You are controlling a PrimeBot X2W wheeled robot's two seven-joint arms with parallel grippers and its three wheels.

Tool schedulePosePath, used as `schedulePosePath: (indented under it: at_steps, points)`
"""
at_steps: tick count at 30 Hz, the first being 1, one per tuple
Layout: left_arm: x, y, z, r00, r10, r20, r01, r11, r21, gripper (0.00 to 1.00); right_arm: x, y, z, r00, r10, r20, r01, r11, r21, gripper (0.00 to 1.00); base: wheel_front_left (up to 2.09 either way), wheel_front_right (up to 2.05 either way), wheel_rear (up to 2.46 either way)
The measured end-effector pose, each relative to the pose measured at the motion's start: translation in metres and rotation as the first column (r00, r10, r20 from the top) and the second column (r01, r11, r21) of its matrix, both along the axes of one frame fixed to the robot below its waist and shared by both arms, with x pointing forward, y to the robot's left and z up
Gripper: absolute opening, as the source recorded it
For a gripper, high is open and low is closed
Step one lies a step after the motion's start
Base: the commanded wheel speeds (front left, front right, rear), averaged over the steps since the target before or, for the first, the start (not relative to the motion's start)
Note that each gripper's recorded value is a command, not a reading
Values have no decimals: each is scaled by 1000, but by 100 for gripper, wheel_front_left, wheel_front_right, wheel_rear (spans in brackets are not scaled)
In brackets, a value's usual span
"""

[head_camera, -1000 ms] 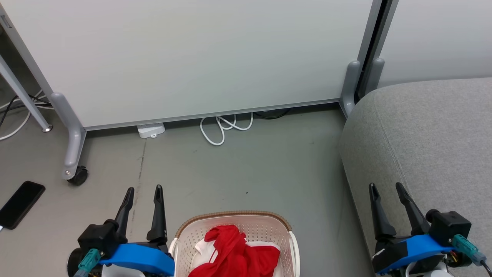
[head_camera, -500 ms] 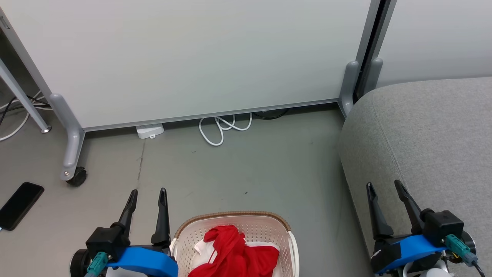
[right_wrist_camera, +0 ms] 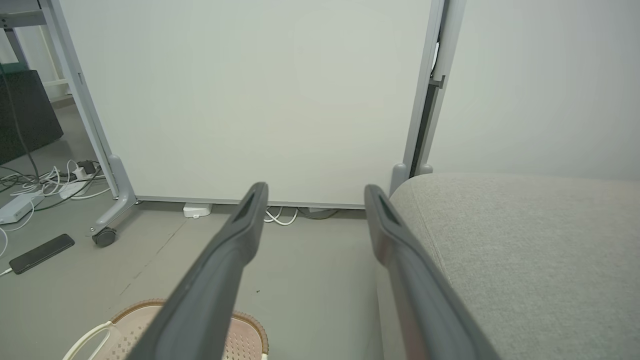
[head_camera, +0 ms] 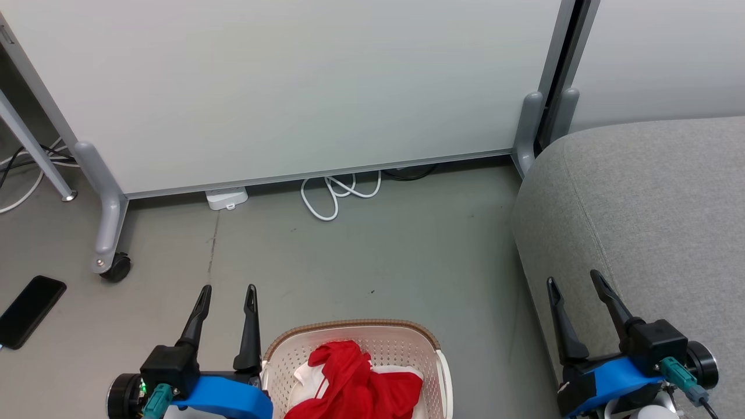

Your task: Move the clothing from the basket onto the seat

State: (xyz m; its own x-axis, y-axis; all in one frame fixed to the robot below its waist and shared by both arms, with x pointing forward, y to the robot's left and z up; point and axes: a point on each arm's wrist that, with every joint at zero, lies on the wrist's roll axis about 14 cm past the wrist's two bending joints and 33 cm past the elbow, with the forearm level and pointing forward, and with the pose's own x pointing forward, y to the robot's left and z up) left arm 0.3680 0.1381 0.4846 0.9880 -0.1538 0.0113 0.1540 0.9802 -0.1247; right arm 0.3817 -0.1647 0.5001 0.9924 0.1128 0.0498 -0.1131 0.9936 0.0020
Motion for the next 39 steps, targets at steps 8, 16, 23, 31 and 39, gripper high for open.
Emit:
schedulePosePath:
  at_steps: [8,16,23,31,39]
  points:
    - [0,0,0,1000,3,3,-3,1000,0,100,0,1,0,1000,3,1,-3,1000,-7,100,0,0,0]
    - [2,-1,-2,1000,1,-5,-1,1000,2,100,0,1,-2,1000,3,-5,-3,1000,-4,100,0,0,0]
    - [7,-10,-18,998,-25,-55,25,1000,3,100,1,-1,-2,1000,-2,-4,2,1000,3,100,0,0,0]
    - [22,-29,-58,981,-83,-173,86,996,7,100,7,3,0,1000,15,2,-15,1000,7,100,0,0,0]
    - [43,-55,-122,926,-157,-343,172,985,13,100,23,7,-8,999,33,-19,-33,999,16,100,0,0,0]
